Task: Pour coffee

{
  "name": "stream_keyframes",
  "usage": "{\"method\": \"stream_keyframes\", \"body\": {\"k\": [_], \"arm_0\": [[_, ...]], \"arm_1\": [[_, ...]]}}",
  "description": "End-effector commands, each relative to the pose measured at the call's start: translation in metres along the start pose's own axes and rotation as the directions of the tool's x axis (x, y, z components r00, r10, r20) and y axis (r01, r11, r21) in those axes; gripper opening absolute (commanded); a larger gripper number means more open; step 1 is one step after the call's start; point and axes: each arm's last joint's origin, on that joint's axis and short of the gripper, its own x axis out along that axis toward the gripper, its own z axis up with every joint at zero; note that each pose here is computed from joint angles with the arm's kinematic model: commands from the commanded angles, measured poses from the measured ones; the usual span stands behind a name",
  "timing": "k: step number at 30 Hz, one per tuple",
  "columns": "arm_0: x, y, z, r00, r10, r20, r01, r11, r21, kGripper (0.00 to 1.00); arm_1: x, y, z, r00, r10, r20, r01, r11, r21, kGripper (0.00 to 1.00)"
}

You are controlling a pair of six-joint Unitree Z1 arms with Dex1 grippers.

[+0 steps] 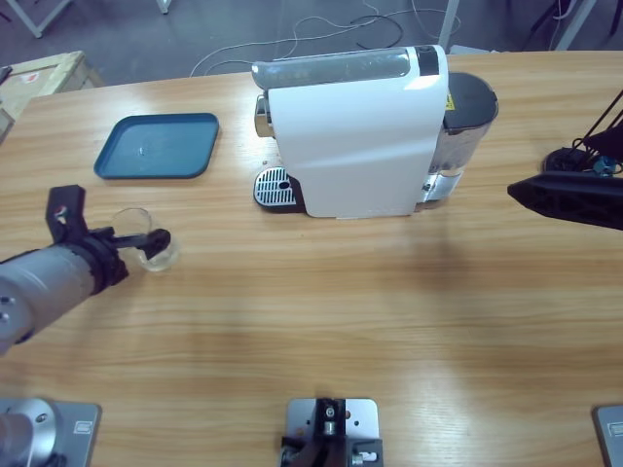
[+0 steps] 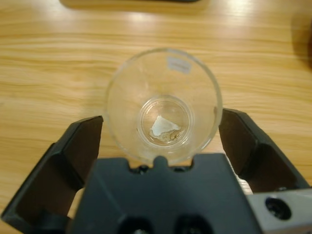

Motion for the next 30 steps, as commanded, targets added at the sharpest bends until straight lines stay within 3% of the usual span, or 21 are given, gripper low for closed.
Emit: {"method": "stream_keyframes", "body": {"k": [1, 3, 7, 13, 16, 17, 19, 21, 24, 28, 30], "arm_0": [[0.015, -0.01, -0.011, 1.0, 0.018, -0.001, -0.018, 0.999, 0.036, 0.982], [0.016, -0.011, -0.011, 1.0, 0.014, 0.003, -0.014, 0.999, 0.044, 0.952], [0.015, -0.009, -0.01, 1.0, 0.023, 0.02, -0.024, 0.998, 0.059, 0.698], [0.013, -0.008, -0.008, 0.999, 0.017, 0.032, -0.02, 0.995, 0.094, 0.683], [0.012, -0.007, -0.004, 1.0, 0.008, 0.029, -0.01, 0.996, 0.09, 0.295], [0.012, -0.007, -0.005, 1.0, 0.005, 0.024, -0.008, 0.995, 0.1, 0.253], [0.01, -0.007, -0.004, 1.0, -0.01, 0.016, 0.008, 0.993, 0.12, 0.0], [0.005, -0.006, -0.002, 0.999, -0.052, 0.001, 0.051, 0.99, 0.131, 0.0], [-0.011, -0.005, 0.006, 0.978, -0.202, -0.048, 0.208, 0.953, 0.219, 0.0], [-0.031, -0.003, 0.023, 0.894, -0.441, -0.079, 0.431, 0.799, 0.419, 0.0], [-0.036, -0.002, 0.034, 0.871, -0.488, -0.066, 0.44, 0.711, 0.549, 0.0]], "arm_1": [[0.009, 0.002, -0.008, 0.999, -0.016, -0.043, 0.016, 1.0, -0.009, 1.0], [0.009, 0.001, -0.008, 0.999, -0.015, -0.043, 0.015, 1.0, -0.009, 1.0], [0.009, 0.001, -0.008, 0.999, -0.015, -0.045, 0.015, 1.0, -0.01, 1.0], [0.011, 0.002, -0.01, 0.998, -0.016, -0.055, 0.016, 1.0, -0.01, 1.0], [0.01, 0.001, -0.01, 0.999, -0.015, -0.052, 0.015, 1.0, -0.008, 1.0], [0.01, 0.001, -0.01, 0.999, -0.015, -0.052, 0.015, 1.0, -0.007, 1.0], [0.01, 0.001, -0.009, 0.999, -0.015, -0.049, 0.015, 1.0, -0.006, 1.0], [0.007, 0.0, -0.009, 0.999, -0.019, -0.045, 0.019, 1.0, -0.006, 1.0], [-0.01, -0.004, 0.0, 0.998, -0.055, -0.036, 0.054, 0.998, -0.023, 1.0], [-0.038, -0.013, 0.005, 0.994, -0.103, -0.024, 0.102, 0.994, -0.033, 1.0], [-0.048, -0.018, 0.002, 0.995, -0.1, -0.027, 0.099, 0.994, -0.035, 1.0]]}}
